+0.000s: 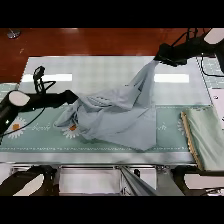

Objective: Fold the shirts.

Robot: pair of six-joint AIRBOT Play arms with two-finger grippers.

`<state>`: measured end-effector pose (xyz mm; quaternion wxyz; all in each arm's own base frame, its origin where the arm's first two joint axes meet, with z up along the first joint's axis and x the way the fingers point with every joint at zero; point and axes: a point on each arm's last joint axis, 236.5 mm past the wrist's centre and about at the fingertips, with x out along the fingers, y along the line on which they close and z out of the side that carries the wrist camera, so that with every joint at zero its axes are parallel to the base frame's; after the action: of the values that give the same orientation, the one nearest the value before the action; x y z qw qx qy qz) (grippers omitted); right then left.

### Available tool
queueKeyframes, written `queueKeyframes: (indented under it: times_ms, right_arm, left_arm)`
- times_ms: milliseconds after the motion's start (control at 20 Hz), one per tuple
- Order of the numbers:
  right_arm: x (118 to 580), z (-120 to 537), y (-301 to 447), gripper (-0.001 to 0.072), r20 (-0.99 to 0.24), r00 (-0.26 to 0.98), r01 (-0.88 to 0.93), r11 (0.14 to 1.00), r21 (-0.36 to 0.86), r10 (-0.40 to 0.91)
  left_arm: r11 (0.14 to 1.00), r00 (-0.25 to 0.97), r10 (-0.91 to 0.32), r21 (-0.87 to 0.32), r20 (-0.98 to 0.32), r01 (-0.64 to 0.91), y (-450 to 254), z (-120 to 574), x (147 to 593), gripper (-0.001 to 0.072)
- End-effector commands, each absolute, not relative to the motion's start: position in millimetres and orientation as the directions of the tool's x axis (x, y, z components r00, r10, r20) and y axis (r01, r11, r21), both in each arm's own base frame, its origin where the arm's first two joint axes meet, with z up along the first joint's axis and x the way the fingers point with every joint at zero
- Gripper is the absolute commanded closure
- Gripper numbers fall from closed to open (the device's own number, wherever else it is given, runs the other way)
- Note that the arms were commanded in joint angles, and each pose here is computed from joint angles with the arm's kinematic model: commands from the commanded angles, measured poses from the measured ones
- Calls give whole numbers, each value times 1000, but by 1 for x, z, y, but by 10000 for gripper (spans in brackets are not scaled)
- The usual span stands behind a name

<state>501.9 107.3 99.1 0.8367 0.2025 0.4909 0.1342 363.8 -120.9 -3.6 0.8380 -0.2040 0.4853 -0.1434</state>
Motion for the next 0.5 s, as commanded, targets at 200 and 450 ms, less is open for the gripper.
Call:
queueKeyframes:
  times_ms: [200,450]
  right_arm:
    - [395,72,-24,88,-932,126,61,935,349,339]
    - [319,19,2,89,-837,226,205,815,541,499]
  left_arm:
    - [967,258,-197,-231,-946,-109,5,1,340,8]
    - [797,78,-472,-463,-878,-387,4,-70,238,9]
